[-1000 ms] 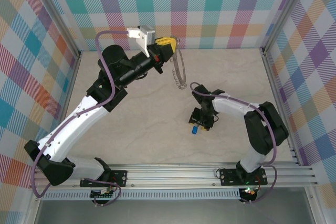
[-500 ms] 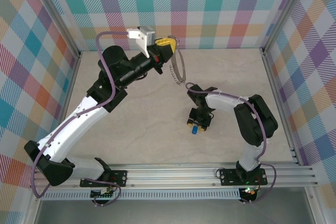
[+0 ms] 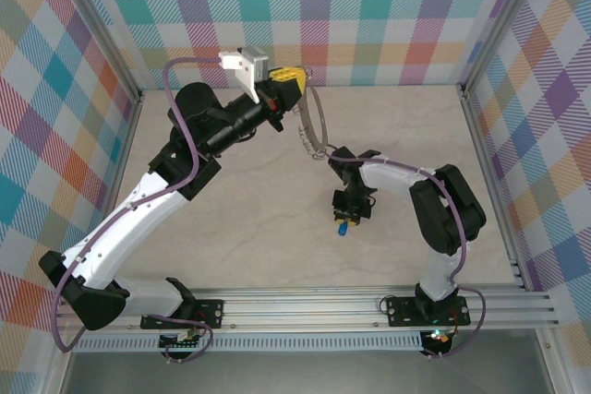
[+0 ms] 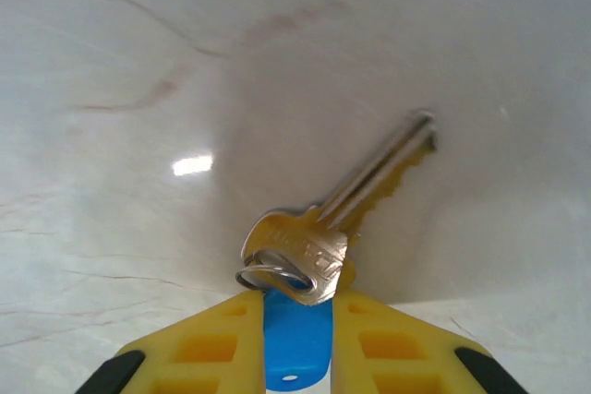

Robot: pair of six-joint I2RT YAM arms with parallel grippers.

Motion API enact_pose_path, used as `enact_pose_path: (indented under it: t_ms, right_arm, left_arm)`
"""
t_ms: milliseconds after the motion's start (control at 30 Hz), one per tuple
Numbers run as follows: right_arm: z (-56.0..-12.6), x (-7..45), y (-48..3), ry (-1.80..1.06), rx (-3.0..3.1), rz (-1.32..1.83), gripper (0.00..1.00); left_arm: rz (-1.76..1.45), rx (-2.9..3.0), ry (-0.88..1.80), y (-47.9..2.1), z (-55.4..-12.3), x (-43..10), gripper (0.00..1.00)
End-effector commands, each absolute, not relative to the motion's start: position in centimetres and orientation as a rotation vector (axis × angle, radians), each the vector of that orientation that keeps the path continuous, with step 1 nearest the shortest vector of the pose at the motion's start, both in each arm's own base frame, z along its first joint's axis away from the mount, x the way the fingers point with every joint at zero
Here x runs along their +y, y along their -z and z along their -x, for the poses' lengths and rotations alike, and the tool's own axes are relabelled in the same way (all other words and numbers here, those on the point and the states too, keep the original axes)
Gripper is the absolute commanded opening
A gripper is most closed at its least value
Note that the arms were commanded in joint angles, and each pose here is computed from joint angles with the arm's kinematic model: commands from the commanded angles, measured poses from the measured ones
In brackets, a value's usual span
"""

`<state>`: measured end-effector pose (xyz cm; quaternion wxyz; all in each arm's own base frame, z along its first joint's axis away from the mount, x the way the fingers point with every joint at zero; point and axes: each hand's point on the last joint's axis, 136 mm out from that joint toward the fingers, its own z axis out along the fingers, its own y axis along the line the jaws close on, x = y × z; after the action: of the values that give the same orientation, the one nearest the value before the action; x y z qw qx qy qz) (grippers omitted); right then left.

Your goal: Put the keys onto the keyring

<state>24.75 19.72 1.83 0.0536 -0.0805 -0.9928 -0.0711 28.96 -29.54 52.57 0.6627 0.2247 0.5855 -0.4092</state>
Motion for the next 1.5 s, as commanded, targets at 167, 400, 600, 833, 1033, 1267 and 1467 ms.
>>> enact_pose_path:
  t_ms: [167,400,600,833,1033,1267,1467]
  right_arm:
    - [-28.9,21.2,-3.4,0.452,-3.13,-0.075,0.11]
    - [-30.7,20.3,-5.2,0.459,-3.179,0.026,0.19]
    - [-30.9,21.5,-5.8,0.556,-3.116,0.208,0.35]
    - [-30.4,22.7,-4.2,0.619,-2.996,0.406,0.4]
    - [-31.0,23.0,-3.0,0.599,-2.974,0.465,0.39]
    - [-30.2,23.3,-3.1,0.617,-2.977,0.392,0.37]
    - [-29.4,22.7,-3.4,0.599,-3.063,0.224,0.34]
  left_arm:
    - [-0.489,1.21,0.913,-55.7,-27.7,-28.4,0.0]
    - [-0.493,1.207,0.911,-55.9,-27.7,-28.5,0.0]
    - [-0.493,1.214,0.904,-55.8,-27.9,-28.5,0.0]
    - [-0.492,1.218,0.903,-55.7,-28.1,-28.7,0.0]
    - [-0.492,1.221,0.903,-55.6,-28.3,-28.9,0.0]
    - [-0.488,1.22,0.894,-55.8,-28.5,-28.9,0.0]
    - [-0.483,1.223,0.894,-55.6,-28.7,-28.9,0.0]
